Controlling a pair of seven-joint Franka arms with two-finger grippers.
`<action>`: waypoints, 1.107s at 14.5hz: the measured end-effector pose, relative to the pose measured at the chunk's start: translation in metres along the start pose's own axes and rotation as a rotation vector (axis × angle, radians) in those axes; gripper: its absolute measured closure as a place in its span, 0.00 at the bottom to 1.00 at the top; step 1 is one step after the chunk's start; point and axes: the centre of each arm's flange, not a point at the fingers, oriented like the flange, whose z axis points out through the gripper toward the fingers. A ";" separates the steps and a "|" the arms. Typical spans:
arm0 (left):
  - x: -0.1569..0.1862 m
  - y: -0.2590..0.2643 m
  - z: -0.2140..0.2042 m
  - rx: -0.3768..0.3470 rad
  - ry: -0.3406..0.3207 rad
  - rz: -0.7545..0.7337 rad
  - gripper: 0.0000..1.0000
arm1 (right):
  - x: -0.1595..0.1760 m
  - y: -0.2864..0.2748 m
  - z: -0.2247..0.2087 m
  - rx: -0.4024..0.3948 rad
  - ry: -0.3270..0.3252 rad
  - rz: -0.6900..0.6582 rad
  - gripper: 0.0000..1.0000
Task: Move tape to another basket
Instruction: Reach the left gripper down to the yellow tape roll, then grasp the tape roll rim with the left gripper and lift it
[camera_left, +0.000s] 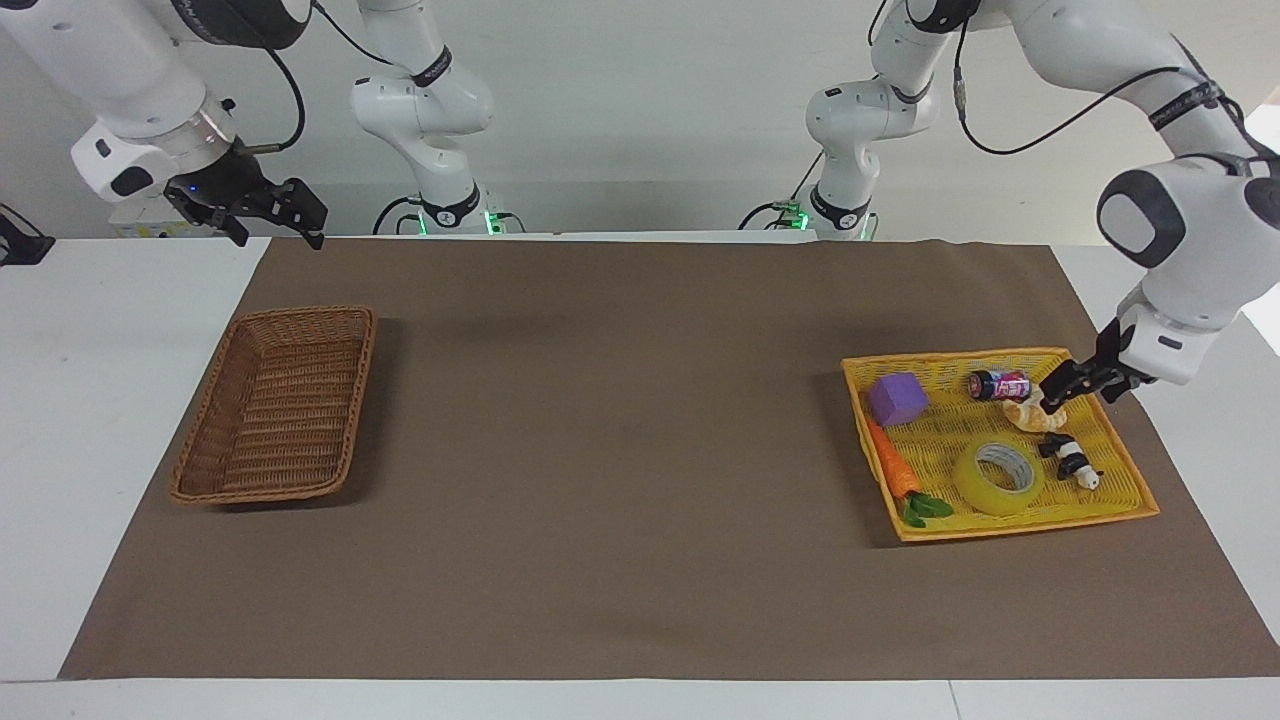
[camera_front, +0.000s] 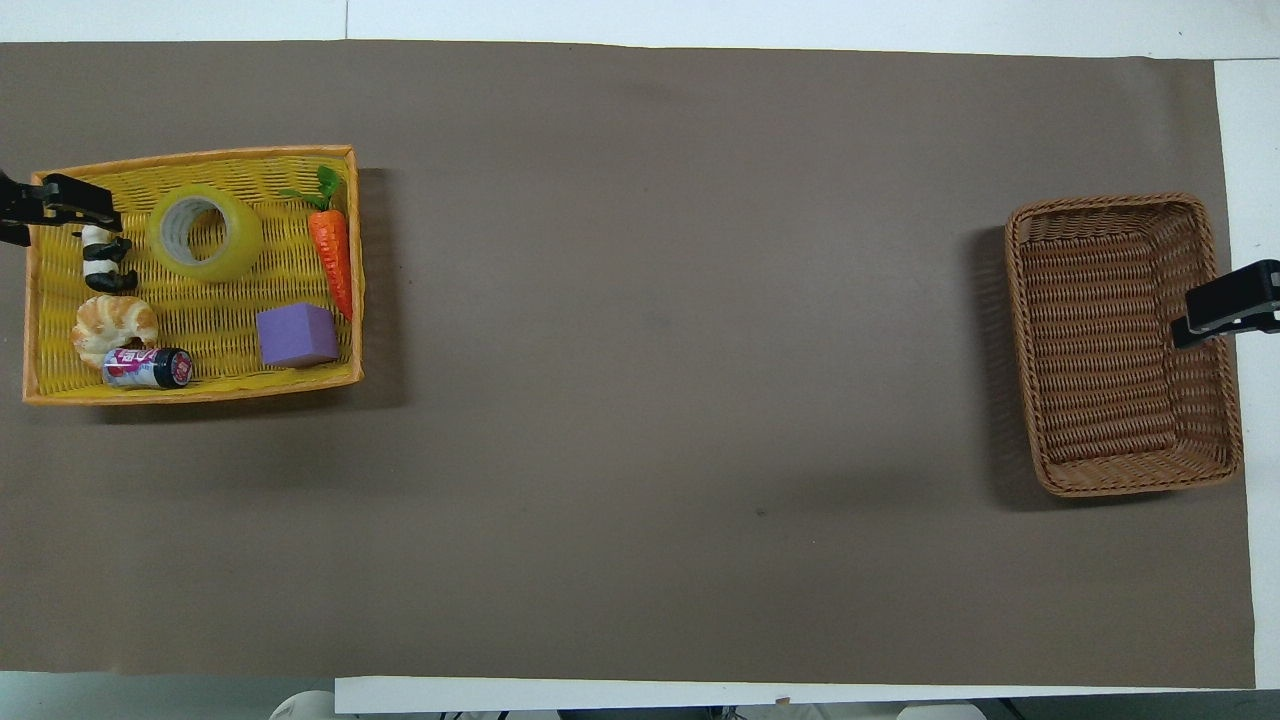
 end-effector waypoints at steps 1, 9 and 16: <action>0.005 0.002 0.019 -0.001 -0.001 0.004 0.00 | 0.000 0.000 0.000 0.000 0.000 0.000 0.00; 0.009 0.008 0.078 -0.005 -0.021 0.039 0.05 | 0.000 0.000 0.000 0.000 0.000 0.000 0.00; 0.005 0.008 0.120 -0.016 -0.032 0.029 0.32 | 0.000 0.000 0.000 0.000 0.000 0.000 0.00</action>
